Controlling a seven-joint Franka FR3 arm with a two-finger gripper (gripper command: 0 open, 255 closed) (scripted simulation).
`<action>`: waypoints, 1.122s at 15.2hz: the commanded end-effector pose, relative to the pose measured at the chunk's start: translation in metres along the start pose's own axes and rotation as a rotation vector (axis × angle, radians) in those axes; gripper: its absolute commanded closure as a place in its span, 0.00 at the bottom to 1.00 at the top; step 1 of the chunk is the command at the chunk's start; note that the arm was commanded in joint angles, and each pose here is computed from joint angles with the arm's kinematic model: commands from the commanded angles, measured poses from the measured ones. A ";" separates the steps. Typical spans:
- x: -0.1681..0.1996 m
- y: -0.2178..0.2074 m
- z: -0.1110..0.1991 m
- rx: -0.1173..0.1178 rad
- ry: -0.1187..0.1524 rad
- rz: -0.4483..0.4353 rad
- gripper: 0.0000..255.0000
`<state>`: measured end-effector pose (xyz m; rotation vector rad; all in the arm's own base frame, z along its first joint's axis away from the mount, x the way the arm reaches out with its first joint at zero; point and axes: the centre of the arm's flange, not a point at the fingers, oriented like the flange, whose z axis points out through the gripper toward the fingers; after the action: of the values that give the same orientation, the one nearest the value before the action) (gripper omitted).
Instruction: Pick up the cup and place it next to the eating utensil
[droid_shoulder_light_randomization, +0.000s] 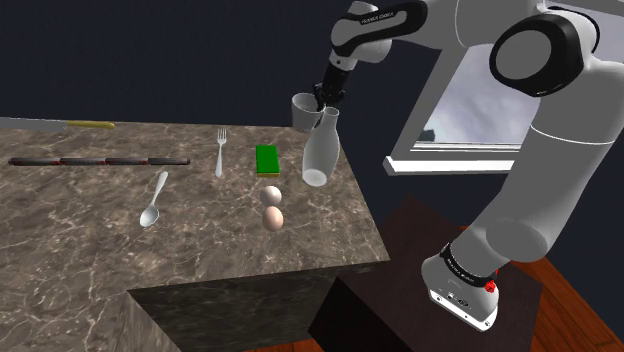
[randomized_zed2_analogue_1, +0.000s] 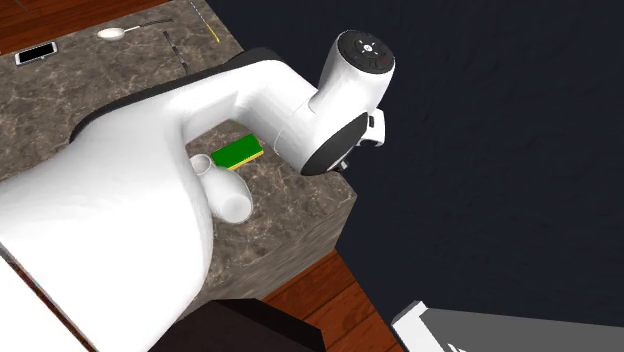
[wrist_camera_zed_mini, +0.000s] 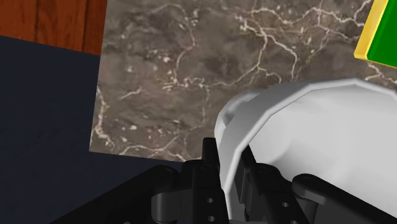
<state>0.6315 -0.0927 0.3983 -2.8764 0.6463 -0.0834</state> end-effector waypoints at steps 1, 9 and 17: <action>0.005 -0.002 -0.015 0.004 0.029 -0.001 1.00; 0.006 -0.010 -0.056 0.004 0.029 -0.001 1.00; 0.006 -0.019 -0.097 0.004 0.029 -0.001 1.00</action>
<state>0.6307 -0.0930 0.4789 -2.8775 0.6405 -0.0079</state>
